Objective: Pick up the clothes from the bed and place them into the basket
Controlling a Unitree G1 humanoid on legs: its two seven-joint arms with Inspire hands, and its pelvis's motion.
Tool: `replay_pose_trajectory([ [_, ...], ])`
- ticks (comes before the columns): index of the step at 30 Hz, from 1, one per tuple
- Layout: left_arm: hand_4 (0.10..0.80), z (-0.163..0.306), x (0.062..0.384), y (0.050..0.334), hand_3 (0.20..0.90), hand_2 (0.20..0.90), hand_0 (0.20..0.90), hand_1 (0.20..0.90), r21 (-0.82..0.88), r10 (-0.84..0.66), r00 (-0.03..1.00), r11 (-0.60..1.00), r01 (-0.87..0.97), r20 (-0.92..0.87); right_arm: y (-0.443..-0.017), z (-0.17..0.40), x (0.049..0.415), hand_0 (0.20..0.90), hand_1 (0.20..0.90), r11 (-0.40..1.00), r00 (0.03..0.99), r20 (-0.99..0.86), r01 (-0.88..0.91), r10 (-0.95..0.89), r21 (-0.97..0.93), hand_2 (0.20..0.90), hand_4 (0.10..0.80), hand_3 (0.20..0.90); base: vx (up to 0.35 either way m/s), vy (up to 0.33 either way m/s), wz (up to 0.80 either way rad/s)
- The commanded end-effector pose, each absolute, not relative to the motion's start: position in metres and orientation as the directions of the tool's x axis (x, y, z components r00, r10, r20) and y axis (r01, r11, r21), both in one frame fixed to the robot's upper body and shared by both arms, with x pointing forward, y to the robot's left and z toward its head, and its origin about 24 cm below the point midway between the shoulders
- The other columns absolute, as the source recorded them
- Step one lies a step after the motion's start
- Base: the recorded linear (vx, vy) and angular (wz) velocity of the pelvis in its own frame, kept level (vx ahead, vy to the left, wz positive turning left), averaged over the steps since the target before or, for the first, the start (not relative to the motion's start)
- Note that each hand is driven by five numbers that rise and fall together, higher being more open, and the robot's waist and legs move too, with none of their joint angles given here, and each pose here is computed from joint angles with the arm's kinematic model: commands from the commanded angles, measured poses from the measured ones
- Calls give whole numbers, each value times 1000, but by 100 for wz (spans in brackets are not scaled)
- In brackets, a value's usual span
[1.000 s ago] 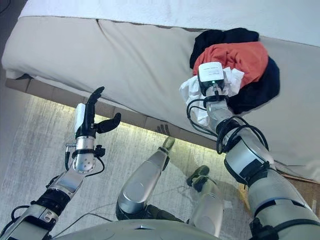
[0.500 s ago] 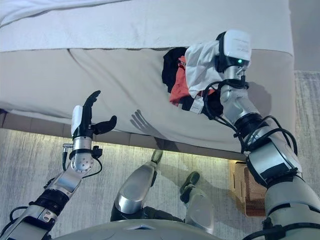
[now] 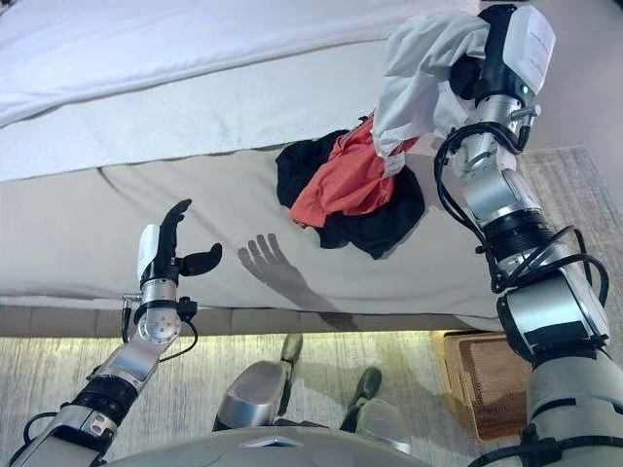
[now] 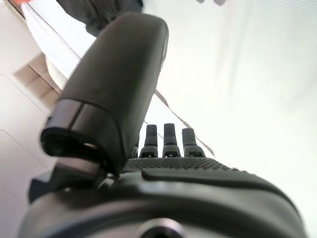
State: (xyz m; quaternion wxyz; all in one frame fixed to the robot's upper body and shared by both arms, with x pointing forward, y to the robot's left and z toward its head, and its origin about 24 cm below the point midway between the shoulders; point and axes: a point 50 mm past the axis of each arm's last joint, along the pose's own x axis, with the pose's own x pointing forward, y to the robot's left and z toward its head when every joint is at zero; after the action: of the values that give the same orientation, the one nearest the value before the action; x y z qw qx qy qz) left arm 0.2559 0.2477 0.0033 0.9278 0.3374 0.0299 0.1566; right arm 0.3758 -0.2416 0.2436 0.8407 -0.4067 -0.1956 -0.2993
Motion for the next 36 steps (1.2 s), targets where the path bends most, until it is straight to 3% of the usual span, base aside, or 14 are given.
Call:
replay_pose_trajectory([
  [1, 800, -1, 252, 243, 900, 900, 900, 900, 648, 265, 961, 719, -251, 78, -260, 276, 362, 300, 300, 427, 637, 709, 756, -303, -496, 300, 100, 200, -2, -7, -24],
  [18, 800, -4, 256, 235, 900, 900, 900, 900, 646, 240, 969, 731, -221, 60, -260, 249, 378, 300, 300, 477, 844, 493, 529, -212, -702, 300, 100, 200, 1, 1, -6],
  [19, 800, -4, 256, 235, 900, 900, 900, 900, 647, 237, 970, 731, -218, 58, -258, 246, 380, 359, 359, 477, 858, 472, 508, -203, -718, 359, 169, 269, 22, 5, 4],
  [22, 800, -4, 254, 236, 900, 900, 900, 900, 647, 234, 971, 732, -213, 55, -254, 237, 384, 408, 408, 491, 886, 423, 460, -193, -740, 408, 226, 326, 25, 5, 6],
  [23, 800, -5, 254, 236, 900, 900, 900, 900, 647, 234, 971, 733, -211, 52, -253, 235, 385, 545, 545, 497, 893, 410, 445, -185, -745, 545, 385, 485, 31, 9, 7],
  [26, 800, -4, 253, 235, 900, 900, 900, 900, 649, 226, 973, 734, -202, 47, -245, 230, 389, 585, 585, 493, 910, 382, 409, -160, -768, 585, 432, 532, 24, 7, 17],
  [27, 800, -5, 253, 235, 900, 900, 900, 900, 649, 224, 974, 734, -198, 44, -242, 228, 390, 716, 716, 492, 920, 365, 386, -143, -780, 716, 586, 686, 32, 6, 11],
  [28, 800, -5, 253, 235, 900, 900, 900, 900, 648, 224, 974, 736, -197, 42, -238, 226, 392, 900, 900, 489, 928, 351, 365, -124, -792, 900, 800, 900, 31, 7, 7],
  [36, 800, -5, 253, 234, 900, 900, 900, 900, 647, 219, 974, 737, -198, 48, -234, 206, 399, 900, 900, 455, 970, 206, 244, -133, -856, 900, 800, 900, 10, 5, 8],
])
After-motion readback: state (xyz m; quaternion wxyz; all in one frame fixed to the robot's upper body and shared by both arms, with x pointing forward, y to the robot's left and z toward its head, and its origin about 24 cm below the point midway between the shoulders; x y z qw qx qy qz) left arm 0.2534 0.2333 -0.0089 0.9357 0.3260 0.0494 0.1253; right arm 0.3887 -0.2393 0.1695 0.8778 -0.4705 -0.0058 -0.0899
